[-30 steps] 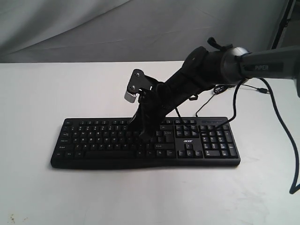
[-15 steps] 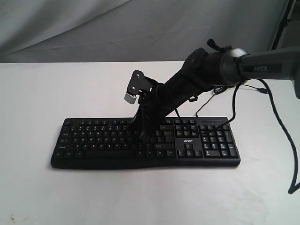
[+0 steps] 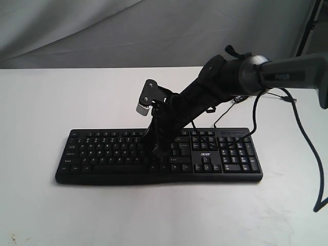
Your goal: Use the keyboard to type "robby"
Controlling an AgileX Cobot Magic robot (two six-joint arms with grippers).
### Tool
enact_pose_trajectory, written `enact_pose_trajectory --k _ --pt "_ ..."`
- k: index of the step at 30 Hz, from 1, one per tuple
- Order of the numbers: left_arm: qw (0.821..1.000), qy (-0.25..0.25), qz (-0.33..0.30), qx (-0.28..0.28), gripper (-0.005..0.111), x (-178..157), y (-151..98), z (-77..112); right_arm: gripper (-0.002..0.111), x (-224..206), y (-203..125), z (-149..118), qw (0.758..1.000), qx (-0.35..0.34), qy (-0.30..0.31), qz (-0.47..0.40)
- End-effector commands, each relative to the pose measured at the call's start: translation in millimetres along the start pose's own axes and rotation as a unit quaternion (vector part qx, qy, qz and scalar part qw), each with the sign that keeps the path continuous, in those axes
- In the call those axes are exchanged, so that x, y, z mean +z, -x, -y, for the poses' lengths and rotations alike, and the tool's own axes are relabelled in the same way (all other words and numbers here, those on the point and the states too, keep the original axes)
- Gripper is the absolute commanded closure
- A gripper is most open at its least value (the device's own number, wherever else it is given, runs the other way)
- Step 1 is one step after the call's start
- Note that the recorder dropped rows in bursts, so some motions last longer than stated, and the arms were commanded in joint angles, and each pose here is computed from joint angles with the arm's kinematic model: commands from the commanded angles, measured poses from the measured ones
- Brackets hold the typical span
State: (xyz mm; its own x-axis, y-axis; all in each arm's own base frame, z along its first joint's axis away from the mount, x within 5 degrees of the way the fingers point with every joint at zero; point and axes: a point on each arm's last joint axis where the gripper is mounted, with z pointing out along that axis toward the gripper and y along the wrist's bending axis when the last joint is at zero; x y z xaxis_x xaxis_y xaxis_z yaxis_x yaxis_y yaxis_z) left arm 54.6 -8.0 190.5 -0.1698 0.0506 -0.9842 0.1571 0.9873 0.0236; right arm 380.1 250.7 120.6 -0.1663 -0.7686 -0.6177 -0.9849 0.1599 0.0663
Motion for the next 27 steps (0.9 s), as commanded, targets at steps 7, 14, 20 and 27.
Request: enact_pose_trajectory --k 7,14,20,27 --pt "1.0 -0.003 0.002 0.001 0.107 0.1 -0.8 0.3 0.108 -0.5 1.1 1.8 1.0 0.003 -0.015 0.005" --pt "1.0 -0.003 0.002 0.001 0.107 0.1 -0.8 0.3 0.108 -0.5 1.1 1.8 1.0 0.003 -0.015 0.005" --pt "1.0 -0.003 0.002 0.001 0.107 0.1 -0.8 0.3 0.108 -0.5 1.0 1.5 1.0 0.003 -0.013 0.005" --pt "1.0 -0.003 0.002 0.001 0.107 0.1 -0.8 0.3 0.108 -0.5 1.0 1.5 1.0 0.003 -0.013 0.005"
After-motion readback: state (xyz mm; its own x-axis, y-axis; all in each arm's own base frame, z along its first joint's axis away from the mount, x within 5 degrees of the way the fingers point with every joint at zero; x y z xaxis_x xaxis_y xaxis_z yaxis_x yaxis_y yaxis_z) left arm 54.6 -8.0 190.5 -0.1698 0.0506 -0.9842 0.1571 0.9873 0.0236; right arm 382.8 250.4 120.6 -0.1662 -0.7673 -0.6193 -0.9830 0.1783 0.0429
